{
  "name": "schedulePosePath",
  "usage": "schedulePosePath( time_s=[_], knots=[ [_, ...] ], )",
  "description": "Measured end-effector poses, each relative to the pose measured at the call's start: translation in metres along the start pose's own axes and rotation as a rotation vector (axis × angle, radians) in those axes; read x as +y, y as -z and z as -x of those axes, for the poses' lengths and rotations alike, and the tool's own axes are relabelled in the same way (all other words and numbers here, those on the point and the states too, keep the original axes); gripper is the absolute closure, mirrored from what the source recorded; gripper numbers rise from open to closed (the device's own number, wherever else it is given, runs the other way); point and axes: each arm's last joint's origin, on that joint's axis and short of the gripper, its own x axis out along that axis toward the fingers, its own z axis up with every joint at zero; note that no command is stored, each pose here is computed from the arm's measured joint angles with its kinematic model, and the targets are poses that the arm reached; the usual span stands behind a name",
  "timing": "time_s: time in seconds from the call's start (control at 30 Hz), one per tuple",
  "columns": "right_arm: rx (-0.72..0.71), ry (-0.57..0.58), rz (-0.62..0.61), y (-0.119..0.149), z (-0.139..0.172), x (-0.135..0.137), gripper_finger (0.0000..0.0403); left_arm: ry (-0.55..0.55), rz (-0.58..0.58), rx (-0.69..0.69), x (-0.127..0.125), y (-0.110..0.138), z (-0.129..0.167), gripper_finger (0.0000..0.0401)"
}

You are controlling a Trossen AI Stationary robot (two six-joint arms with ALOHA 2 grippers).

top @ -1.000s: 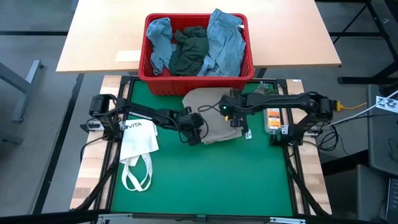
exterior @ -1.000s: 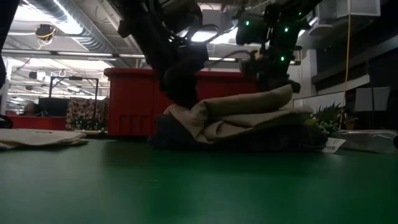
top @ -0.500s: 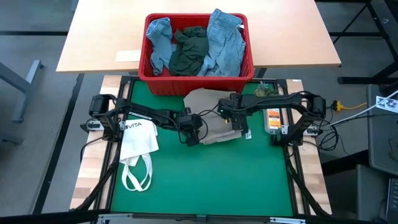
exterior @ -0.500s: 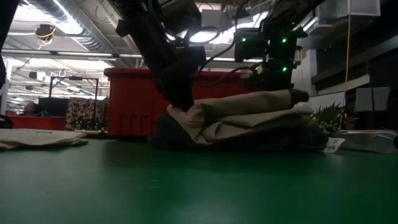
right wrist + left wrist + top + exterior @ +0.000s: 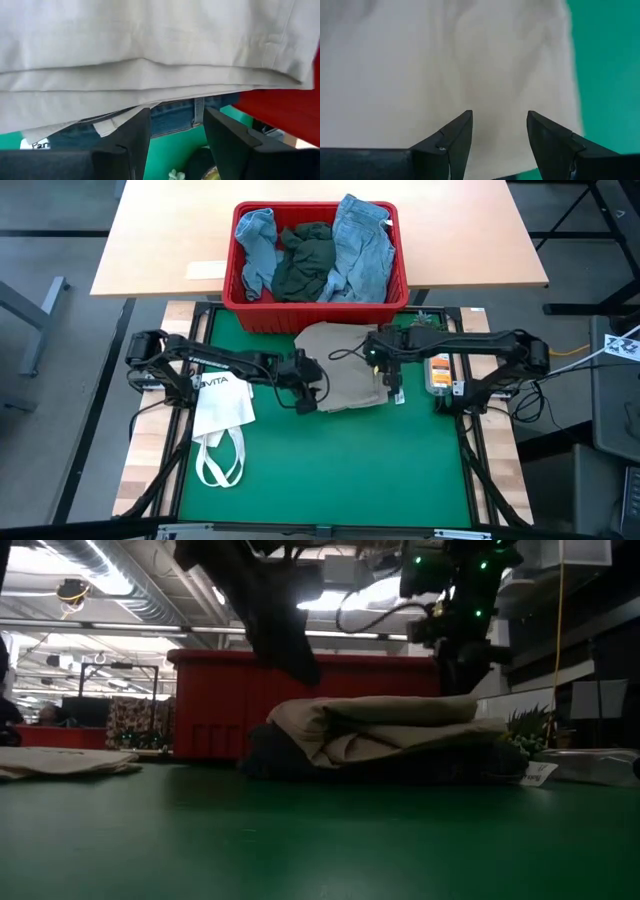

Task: Fold laundry
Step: Stack the brown shorts on the blue pants

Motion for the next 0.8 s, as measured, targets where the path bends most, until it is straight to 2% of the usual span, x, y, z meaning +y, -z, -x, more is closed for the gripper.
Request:
schedulePosePath(
  time_s=[0.23,0.4,0.67,0.8],
  knots=[
    [-0.113,-0.001,0.095,-0.01,0.02,0.028,0.0219,0.08,-0.041,-0.005,-0.021,0.003,0.004,0.0219],
    [-0.152,-0.01,0.241,-0.017,0.026,0.054,0.0219,0.112,-0.078,-0.009,-0.038,0.006,0.009,0.0219],
    [-0.191,-0.013,0.381,-0.024,0.031,0.082,0.0219,0.096,-0.103,-0.027,-0.053,0.009,0.014,0.0219],
    [-0.194,-0.051,0.421,-0.024,0.031,0.093,0.0219,0.1,-0.088,-0.028,-0.056,0.009,0.014,0.0219]
  ],
)
